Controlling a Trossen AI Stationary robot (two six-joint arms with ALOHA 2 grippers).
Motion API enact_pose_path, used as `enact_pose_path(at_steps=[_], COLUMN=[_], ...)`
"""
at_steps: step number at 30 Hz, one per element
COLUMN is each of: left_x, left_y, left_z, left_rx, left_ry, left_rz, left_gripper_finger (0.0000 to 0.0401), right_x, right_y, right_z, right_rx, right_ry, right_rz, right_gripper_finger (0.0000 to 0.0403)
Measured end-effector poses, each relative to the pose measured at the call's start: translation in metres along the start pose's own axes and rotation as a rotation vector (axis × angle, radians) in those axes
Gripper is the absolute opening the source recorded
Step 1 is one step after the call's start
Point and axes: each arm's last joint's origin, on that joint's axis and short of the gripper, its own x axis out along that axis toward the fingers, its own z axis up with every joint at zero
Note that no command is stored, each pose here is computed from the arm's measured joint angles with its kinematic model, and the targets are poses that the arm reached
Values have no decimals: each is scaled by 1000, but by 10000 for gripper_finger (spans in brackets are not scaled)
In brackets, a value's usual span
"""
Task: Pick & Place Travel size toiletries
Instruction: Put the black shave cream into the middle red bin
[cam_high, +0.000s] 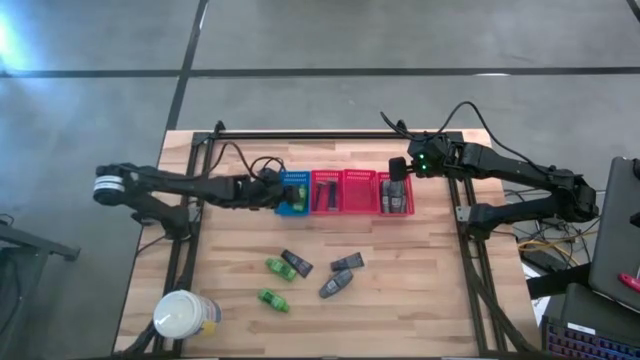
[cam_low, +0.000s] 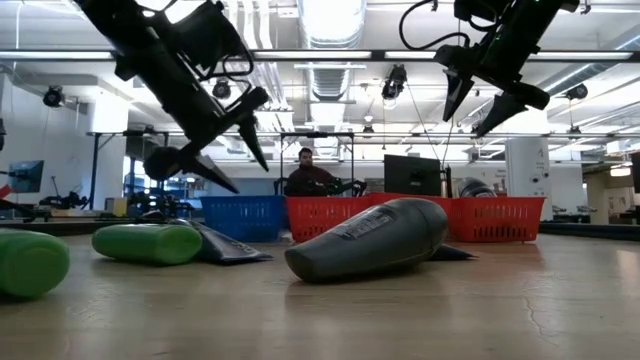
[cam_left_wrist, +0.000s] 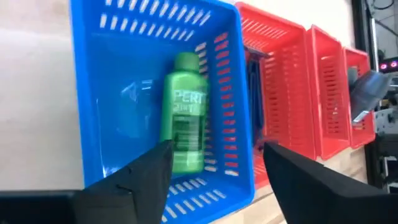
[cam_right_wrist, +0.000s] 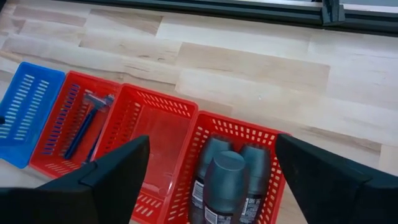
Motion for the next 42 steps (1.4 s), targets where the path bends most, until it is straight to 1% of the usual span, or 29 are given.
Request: enact_pose_path(at_steps=[2,3,4,5,6,8,9,10,11,13,15,16,17,19,22,24,26,28,31,34,35,37,42], left_x=[-2,-4,-7,-11,-18,-32,-41,-48,-56,-66,-74,-76,-77,-77,-78,-79,-81,-84,-86,-87,-87,-87,-91], left_y=[0,-1,-1,-3,-6,-12,-14,-14,-13,-9,-5,-3,-1,1,1,2,4,5,10,15,16,19,21], left_z=[1,1,1,0,-1,-11,-18,-27,-36,-53,-68,-73,-78,-85,-87,-85,-83,-82,-80,-79,-78,-78,-75], left_rx=[36,70,132,225,360,639,757,843,927,1104,1231,1265,1285,1282,1219,1207,1220,1237,1263,1298,1312,1323,1317], left_ry=[3,22,58,99,159,324,412,476,528,584,609,613,613,602,575,568,556,555,572,601,608,624,628], left_rz=[-5,-11,-26,-61,-125,-303,-405,-472,-508,-554,-547,-525,-502,-449,-396,-379,-362,-353,-325,-282,-272,-249,-241], left_gripper_finger=[265,268,269,270,269,267,266,265,265,265,265,265,265,265,265,265,265,265,265,265,265,265,265], right_x=[0,0,0,0,0,0,0,0,0,0,0,0,0,0,-1,-1,-3,-5,-4,2,6,14,38], right_y=[0,0,0,0,0,0,0,0,0,0,0,0,0,1,7,16,27,39,54,68,72,81,102], right_z=[0,0,0,0,0,0,0,0,0,0,0,0,-1,-2,-7,-15,-28,-43,-69,-94,-103,-116,-134], right_rx=[-1,-4,-8,-11,-15,-19,-20,-23,-28,-40,-42,-42,-45,-66,-115,-201,-334,-477,-727,-1017,-1094,-1153,-1191], right_ry=[0,0,0,0,0,1,1,1,2,2,4,7,17,63,202,292,358,395,428,415,419,432,483], right_rz=[0,0,0,0,0,-1,-1,-1,-1,0,1,4,13,54,185,297,389,449,494,525,529,511,424], right_gripper_finger=[337,336,336,336,338,343,346,350,354,360,363,363,363,360,353,348,342,338,331,322,318,311,298])
